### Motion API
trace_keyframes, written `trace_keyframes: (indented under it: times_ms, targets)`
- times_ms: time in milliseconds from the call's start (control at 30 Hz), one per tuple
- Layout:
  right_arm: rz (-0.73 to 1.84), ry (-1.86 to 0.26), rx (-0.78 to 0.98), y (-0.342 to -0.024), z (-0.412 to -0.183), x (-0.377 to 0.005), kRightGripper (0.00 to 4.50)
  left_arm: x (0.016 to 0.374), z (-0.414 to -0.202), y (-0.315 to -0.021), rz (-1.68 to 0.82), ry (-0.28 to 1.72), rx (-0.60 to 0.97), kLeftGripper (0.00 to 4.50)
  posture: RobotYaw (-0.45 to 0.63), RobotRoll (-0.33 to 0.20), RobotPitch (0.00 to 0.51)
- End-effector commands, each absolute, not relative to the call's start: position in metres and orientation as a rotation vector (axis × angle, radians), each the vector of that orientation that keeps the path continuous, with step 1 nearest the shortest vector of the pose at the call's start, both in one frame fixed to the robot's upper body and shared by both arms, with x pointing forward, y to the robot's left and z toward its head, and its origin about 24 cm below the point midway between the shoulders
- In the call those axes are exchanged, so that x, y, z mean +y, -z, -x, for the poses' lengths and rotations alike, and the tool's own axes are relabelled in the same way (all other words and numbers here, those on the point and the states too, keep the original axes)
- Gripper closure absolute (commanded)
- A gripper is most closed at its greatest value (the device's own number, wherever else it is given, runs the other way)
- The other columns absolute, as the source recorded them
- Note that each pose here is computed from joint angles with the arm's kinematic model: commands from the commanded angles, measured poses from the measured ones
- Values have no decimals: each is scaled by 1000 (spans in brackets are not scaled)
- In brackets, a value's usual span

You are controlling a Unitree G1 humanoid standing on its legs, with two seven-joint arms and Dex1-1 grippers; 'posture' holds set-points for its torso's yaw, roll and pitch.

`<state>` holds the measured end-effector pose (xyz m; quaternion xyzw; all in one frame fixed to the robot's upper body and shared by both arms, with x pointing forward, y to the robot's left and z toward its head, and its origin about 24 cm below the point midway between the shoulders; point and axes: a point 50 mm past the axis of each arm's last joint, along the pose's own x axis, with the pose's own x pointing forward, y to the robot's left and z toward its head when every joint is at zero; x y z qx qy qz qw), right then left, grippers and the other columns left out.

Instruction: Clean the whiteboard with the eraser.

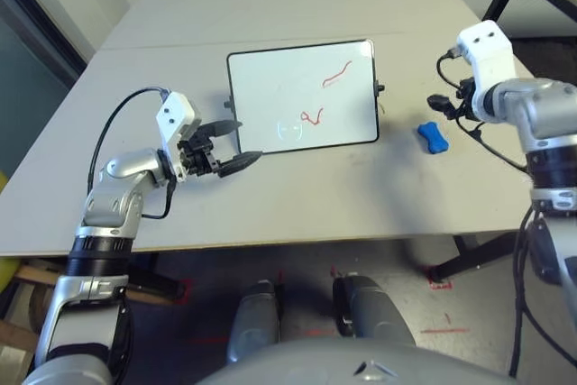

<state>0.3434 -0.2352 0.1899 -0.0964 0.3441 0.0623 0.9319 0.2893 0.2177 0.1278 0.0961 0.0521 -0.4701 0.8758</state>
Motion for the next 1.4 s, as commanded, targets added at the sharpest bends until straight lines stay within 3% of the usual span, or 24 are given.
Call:
trace_keyframes:
  times_ms: [33, 867, 1400]
  targets:
    - [173, -154, 805, -185, -335, -232, 23, 215, -291, -123, -218, 982, 123, 0, -190, 0, 90]
    - [139, -138, 921, -127, -346, -237, 23, 216, -291, -123, -245, 948, 118, 0, -145, 0, 82]
    - [125, -153, 965, -115, -341, -238, 23, 217, -295, -129, -262, 949, 109, 0, -152, 0, 68]
